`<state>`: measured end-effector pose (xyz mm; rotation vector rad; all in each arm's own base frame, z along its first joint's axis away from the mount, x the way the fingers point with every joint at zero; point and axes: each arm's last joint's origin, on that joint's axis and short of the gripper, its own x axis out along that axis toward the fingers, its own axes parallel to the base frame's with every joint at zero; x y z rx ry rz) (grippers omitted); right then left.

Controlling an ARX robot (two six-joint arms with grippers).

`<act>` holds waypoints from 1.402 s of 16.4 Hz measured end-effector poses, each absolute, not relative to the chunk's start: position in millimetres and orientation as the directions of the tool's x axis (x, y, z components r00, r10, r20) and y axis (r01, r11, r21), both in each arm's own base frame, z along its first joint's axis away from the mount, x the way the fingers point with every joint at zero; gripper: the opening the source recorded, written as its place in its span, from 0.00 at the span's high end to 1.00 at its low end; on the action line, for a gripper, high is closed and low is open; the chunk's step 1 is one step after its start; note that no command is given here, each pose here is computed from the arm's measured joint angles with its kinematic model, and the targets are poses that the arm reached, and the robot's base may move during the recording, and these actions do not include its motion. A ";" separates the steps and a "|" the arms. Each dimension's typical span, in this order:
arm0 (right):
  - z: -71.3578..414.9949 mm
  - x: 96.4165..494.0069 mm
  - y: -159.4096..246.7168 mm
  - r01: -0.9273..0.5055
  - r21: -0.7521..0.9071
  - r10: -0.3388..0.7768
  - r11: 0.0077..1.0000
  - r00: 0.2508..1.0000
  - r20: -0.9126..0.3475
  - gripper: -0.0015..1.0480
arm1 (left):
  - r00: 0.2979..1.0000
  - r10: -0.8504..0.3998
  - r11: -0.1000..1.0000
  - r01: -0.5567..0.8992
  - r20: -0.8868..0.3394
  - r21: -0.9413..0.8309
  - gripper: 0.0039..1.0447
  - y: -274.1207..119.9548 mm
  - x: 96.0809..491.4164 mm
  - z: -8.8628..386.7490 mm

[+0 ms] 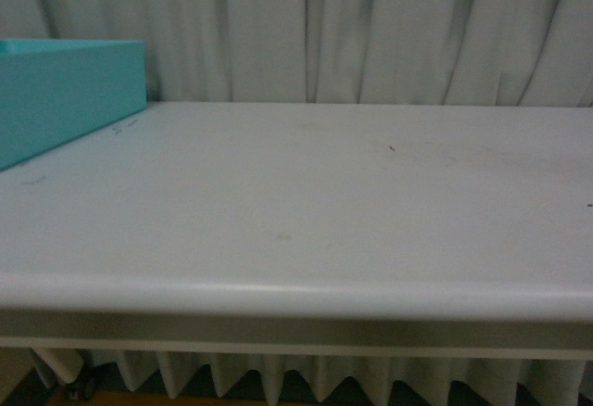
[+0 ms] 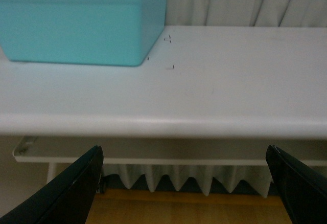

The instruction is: Wind up and store yellow beetle toy

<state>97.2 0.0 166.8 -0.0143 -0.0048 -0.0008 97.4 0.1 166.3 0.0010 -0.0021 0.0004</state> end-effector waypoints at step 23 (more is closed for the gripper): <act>166.5 97.2 0.0 0.001 -0.014 -0.001 1.000 1.000 0.002 0.06 | 1.000 0.001 1.000 -0.001 -0.001 0.000 0.06 0.1 97.4 166.1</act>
